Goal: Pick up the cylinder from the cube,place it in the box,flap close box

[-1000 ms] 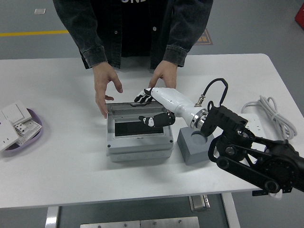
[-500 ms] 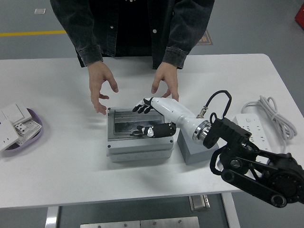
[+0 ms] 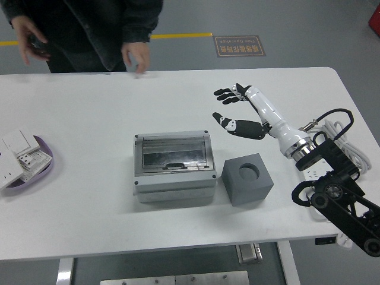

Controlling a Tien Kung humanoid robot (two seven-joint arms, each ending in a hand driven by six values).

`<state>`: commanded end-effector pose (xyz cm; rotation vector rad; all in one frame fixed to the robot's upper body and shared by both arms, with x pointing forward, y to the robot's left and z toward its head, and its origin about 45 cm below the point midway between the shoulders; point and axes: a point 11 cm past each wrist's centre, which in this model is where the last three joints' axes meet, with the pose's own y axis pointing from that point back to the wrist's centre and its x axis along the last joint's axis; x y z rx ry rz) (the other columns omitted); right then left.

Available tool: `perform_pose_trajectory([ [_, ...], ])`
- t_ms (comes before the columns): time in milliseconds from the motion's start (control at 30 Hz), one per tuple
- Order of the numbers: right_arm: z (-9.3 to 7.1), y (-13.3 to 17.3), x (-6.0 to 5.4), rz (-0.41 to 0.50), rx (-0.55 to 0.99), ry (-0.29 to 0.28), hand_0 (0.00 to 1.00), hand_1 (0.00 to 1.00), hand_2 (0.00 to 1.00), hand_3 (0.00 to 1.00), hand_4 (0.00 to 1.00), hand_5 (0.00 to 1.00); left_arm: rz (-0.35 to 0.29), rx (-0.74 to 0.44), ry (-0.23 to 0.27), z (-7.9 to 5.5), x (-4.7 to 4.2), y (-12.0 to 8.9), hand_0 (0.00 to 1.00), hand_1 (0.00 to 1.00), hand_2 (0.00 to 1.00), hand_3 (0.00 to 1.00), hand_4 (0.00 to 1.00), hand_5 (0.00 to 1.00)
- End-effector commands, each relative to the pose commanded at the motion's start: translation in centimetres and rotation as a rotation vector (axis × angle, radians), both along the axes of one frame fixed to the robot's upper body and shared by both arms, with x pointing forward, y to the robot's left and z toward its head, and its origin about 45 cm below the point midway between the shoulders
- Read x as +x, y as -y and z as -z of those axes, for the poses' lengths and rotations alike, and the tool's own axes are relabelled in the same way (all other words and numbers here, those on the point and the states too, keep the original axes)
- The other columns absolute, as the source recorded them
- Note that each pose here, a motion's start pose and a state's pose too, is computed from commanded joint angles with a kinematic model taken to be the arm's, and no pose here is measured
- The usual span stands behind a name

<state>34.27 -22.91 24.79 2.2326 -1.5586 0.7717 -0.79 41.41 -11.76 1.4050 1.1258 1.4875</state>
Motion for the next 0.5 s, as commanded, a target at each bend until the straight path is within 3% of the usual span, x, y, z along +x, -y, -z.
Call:
perform_pose_trajectory([
  [233, 3.6, 2.8, 0.1, 0.08, 0.263, -0.06, 0.701, 0.642, 0.656, 0.687, 0.685, 0.26, -0.001, -0.003, 0.001, 0.0, 0.05, 0.2, 0.587, 0.613, 0.605, 0.633, 0.65, 0.163],
  [500, 4.3, 4.4, -0.2, 0.142, 0.462, -0.028, 0.749, 0.669, 0.681, 0.688, 0.693, 0.24, -0.003, -0.008, 0.0, 0.1, 0.0, 0.4, 0.587, 0.613, 0.605, 0.634, 0.649, 0.161],
])
